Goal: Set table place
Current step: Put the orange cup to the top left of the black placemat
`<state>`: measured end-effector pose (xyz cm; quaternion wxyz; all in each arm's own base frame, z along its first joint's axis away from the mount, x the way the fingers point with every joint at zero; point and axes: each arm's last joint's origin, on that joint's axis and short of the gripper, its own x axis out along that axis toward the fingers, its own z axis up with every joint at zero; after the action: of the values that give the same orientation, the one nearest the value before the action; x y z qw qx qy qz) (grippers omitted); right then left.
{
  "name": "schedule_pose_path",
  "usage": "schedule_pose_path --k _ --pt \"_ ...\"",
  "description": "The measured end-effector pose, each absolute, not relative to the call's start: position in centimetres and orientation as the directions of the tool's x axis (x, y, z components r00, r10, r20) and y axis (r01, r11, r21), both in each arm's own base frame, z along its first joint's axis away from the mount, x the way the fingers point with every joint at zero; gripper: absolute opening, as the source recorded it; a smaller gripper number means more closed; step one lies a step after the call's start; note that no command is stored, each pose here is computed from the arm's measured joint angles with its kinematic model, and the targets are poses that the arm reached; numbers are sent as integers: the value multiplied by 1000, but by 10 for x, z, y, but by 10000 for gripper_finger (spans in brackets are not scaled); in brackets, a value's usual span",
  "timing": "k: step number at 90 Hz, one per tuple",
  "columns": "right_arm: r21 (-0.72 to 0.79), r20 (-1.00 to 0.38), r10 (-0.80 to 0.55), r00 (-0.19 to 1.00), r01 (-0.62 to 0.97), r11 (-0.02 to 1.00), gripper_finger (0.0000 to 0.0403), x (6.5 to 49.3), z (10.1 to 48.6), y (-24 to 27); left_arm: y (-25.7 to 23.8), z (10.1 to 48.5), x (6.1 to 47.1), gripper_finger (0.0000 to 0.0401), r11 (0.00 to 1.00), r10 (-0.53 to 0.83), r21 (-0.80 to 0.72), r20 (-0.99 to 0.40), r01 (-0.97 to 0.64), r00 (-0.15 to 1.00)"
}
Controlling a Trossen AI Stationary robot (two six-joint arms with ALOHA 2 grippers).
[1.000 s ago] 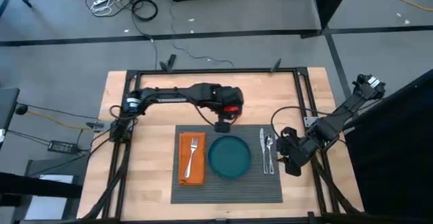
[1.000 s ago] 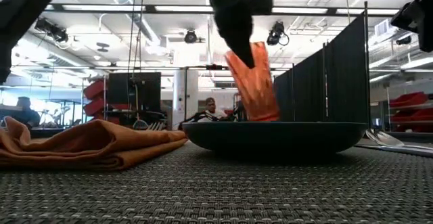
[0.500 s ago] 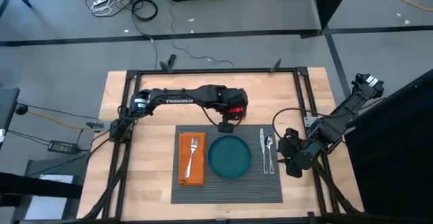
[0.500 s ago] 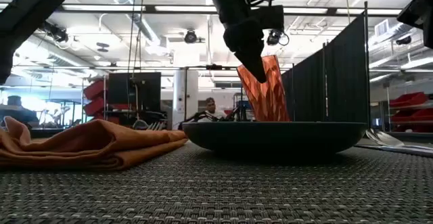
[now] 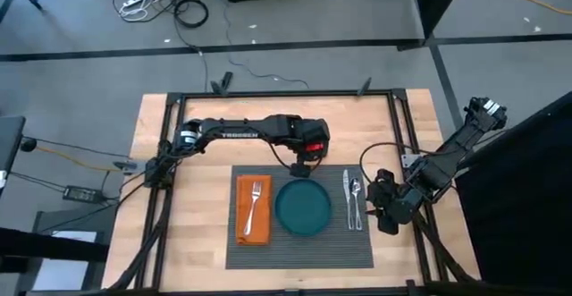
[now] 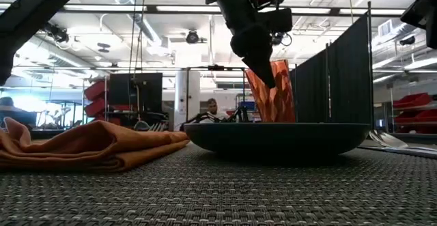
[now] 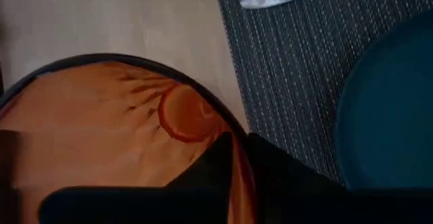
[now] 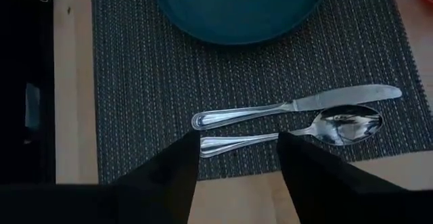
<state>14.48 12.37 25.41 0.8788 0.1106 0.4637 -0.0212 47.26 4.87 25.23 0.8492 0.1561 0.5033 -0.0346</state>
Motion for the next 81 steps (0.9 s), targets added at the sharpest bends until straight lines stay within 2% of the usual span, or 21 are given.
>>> schedule_pose_path --k 18,30,68,81 --pt "174 -820 65 569 139 975 176 145 254 124 51 253 473 113 945 102 240 -862 222 496" --pt "172 -820 64 569 138 975 176 145 254 124 51 255 475 139 942 108 254 -848 218 520" --pt "168 -819 62 570 135 977 176 145 254 124 52 273 479 148 935 141 299 -806 190 575" --pt "162 -819 62 570 126 979 176 145 254 124 53 292 480 148 929 178 336 -775 156 607"
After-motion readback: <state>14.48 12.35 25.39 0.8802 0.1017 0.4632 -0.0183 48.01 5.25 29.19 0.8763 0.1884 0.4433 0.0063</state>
